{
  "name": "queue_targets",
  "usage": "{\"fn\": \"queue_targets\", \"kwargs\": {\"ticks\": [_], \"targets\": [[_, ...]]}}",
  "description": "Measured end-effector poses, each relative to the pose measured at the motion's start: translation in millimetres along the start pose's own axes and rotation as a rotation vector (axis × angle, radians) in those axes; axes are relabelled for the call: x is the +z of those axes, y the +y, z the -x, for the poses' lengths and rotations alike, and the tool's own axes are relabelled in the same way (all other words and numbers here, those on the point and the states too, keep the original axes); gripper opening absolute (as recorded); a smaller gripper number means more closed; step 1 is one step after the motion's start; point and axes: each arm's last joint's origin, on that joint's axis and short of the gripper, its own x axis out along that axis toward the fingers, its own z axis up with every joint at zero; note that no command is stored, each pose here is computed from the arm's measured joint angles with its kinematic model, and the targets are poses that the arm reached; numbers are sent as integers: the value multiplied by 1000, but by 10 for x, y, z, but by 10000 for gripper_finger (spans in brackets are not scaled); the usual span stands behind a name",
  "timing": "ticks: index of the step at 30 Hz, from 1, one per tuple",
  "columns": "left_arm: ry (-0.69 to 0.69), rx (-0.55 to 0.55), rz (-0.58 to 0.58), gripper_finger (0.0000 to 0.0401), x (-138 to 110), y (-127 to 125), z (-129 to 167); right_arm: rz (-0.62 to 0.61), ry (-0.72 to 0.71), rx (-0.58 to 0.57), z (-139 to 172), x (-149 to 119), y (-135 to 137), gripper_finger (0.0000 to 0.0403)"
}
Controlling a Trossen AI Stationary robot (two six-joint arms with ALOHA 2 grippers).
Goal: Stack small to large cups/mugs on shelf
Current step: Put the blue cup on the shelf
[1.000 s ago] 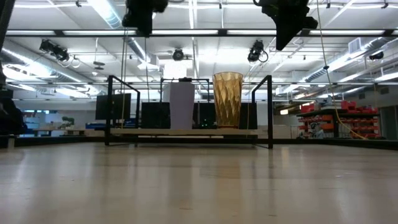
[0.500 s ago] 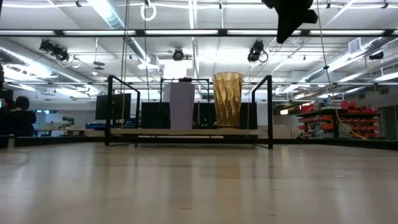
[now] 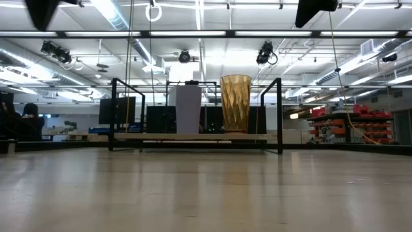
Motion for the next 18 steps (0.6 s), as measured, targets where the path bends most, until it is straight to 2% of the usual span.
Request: {"fn": "queue_targets", "kwargs": {"ticks": [3,7,14,18], "targets": [[4,17,54,47,-161,-104,-51,38,-39,-22,32,-54,63,24],[-19,-12,132,42,-302,-222,-38,101,-131,-142,-21,-156,117,24],[-57,-39,235,34,-482,-343,-23,138,-61,-239,-406,-367,96,24],[-78,-93,266,42,-536,-424,-14,124,-20,-184,-628,-506,64,24]]}}
